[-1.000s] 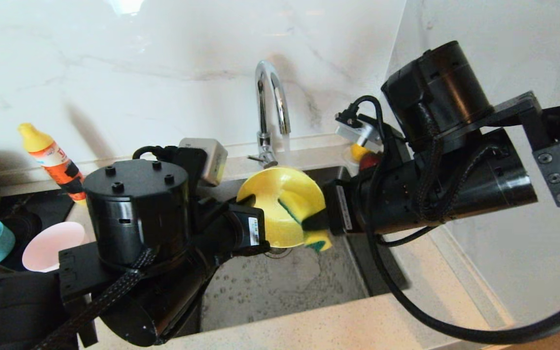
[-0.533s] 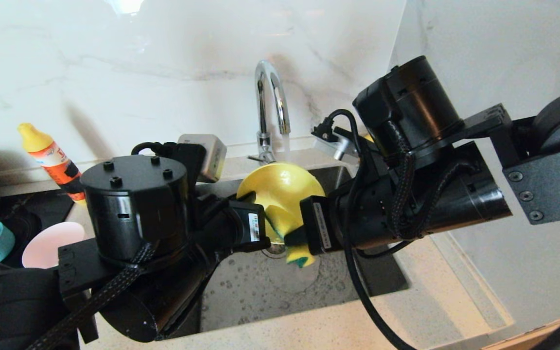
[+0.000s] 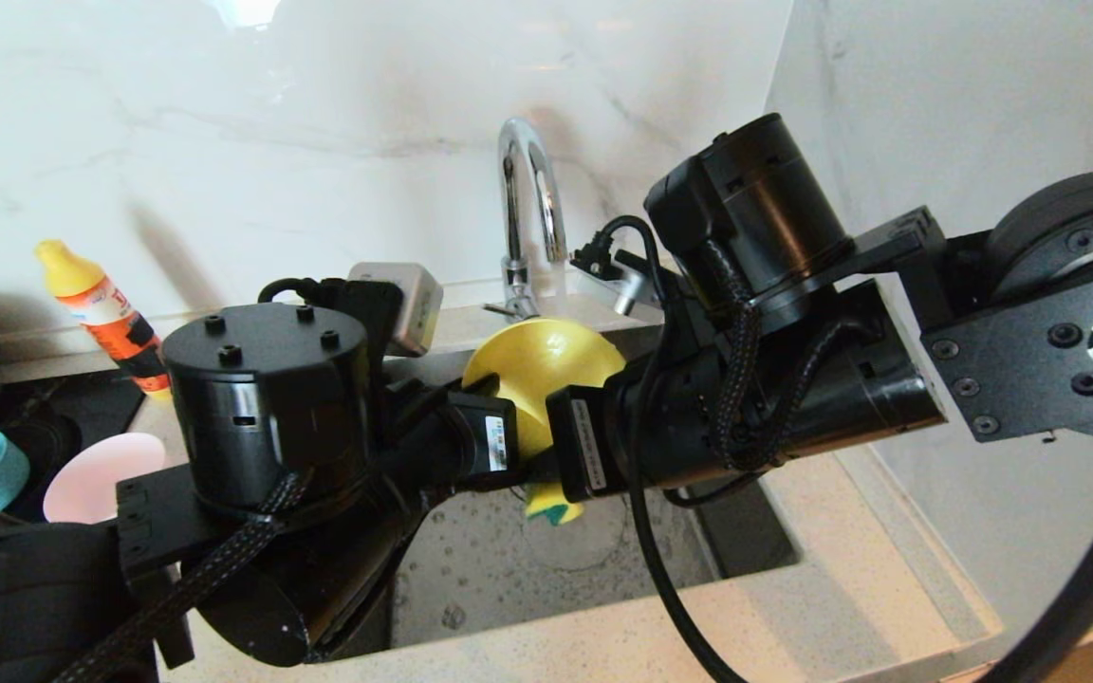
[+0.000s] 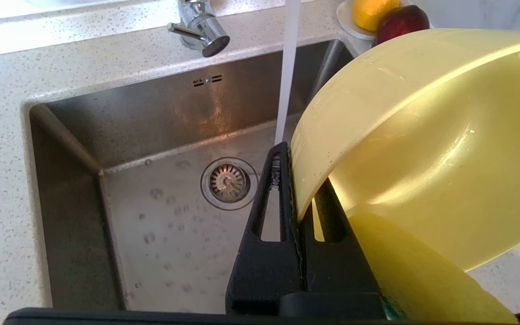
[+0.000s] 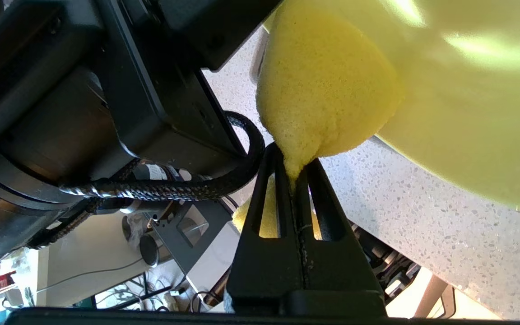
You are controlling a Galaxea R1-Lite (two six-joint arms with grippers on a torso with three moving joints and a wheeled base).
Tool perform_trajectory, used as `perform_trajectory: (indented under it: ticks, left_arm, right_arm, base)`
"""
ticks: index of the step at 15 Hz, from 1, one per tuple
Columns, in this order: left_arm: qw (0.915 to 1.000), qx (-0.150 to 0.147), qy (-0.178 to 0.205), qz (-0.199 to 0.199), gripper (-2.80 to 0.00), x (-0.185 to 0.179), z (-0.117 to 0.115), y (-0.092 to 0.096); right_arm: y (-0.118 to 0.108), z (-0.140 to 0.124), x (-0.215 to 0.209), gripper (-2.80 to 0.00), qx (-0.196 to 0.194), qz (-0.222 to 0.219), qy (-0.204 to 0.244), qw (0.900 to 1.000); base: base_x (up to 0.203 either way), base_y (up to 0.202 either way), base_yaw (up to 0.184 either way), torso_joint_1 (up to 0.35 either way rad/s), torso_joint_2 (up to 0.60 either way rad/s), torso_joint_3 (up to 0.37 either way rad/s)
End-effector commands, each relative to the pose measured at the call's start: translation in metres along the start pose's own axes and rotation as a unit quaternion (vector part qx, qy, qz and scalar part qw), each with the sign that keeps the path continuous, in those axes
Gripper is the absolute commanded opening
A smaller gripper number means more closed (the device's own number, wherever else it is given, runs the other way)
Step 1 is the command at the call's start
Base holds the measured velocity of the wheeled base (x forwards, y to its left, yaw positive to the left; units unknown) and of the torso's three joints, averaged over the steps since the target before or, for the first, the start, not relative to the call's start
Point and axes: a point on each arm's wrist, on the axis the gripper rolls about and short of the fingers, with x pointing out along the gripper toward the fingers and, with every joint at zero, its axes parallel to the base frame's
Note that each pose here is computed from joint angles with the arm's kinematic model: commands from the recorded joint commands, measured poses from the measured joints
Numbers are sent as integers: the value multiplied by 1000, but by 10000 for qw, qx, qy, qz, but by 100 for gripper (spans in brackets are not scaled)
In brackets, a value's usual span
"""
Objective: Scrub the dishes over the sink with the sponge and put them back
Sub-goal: Wipe the bowl
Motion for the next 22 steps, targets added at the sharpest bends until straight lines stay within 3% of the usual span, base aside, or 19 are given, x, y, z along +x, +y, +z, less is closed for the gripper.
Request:
perform_trajectory:
  ticks: [1,6,13,22]
  left_arm:
    - [10000,-9,-8,27,-280,1,0,0]
    - [9999,-52,-76,55,-280,2,4,1]
    - [9999,-48,-68,56,-280,2,4,1]
    - [9999,91,109,42,-280,2,-7,2]
  right_arm:
    - [-2,-4,0,-280,62,-47,83,9999]
    - [-10,-8,-21,-280,169,-168,-3,9997]
    - [-26,10,-48,-280,333,-314,-513,9976]
    - [-11,31,-54,-280,177,-67,-894,9958]
  base:
    - [0,0,0,0,0,0]
    - [0,0,0,0,0,0]
    - [0,0,0,0,0,0]
    - [0,0,0,0,0,0]
